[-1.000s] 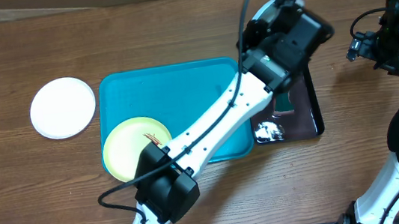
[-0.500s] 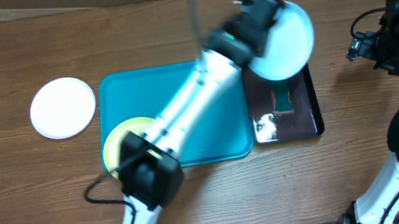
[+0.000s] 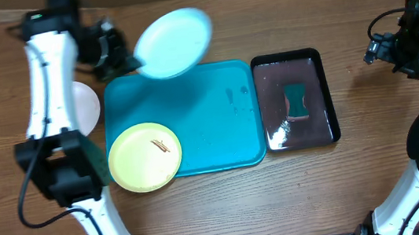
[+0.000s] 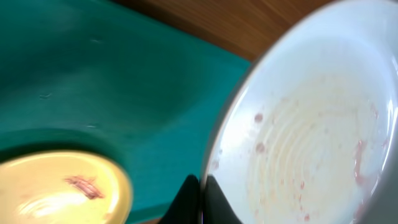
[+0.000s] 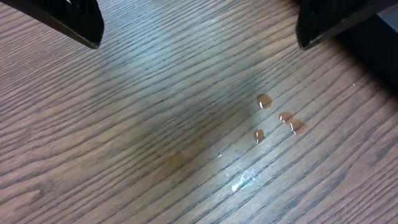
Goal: Clean dirty plates on tray and stack at the side
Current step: 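Carry the light-blue plate left, lower it onto the white plate, release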
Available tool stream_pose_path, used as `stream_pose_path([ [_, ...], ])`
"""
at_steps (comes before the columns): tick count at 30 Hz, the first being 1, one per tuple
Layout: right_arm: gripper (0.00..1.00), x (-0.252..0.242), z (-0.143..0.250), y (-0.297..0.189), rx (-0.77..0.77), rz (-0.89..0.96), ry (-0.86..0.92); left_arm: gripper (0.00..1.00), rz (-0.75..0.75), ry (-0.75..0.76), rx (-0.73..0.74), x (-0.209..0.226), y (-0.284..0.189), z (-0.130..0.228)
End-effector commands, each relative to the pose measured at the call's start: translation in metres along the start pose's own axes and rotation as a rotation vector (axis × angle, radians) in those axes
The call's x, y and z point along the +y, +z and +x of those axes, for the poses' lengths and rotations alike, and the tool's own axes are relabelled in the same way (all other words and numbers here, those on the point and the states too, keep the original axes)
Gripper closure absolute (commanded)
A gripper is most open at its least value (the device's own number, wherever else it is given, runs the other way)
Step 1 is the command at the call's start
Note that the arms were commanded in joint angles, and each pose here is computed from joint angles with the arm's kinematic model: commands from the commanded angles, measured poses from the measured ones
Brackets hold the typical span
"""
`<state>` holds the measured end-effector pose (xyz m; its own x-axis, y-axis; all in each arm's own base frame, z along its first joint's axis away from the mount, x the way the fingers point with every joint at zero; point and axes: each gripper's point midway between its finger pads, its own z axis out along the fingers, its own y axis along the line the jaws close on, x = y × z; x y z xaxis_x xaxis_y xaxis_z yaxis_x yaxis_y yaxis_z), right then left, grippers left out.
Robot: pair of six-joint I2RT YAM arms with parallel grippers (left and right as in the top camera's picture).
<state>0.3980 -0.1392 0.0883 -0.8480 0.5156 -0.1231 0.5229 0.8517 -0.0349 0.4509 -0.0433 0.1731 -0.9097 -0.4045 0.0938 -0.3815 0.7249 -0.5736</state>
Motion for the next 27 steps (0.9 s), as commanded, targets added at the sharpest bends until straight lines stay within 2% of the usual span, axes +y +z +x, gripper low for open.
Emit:
stream_pose_path([
  [1, 0.0, 0.001, -0.006, -0.009, -0.033, -0.003, 0.008, 0.96, -0.171, -0.044, -0.091, 0.07, -0.037, -0.024],
  [7, 0.0, 0.001, -0.006, -0.009, -0.033, -0.003, 0.008, 0.96, -0.307, -0.258, -0.23, 0.171, -0.099, -0.046],
  [13, 0.0, 0.001, -0.006, -0.009, -0.033, -0.002, 0.008, 0.96, -0.532, -0.518, -0.39, 0.271, -0.162, -0.046],
  [19, 0.0, 0.001, -0.006, -0.009, -0.033, -0.003, 0.008, 0.96, -0.529, -0.556, -0.436, 0.293, -0.176, -0.048],
  [27, 0.0, 0.001, -0.006, -0.009, -0.033, -0.002, 0.008, 0.96, -0.536, -0.513, -0.397, 0.291, -0.141, -0.055],
])
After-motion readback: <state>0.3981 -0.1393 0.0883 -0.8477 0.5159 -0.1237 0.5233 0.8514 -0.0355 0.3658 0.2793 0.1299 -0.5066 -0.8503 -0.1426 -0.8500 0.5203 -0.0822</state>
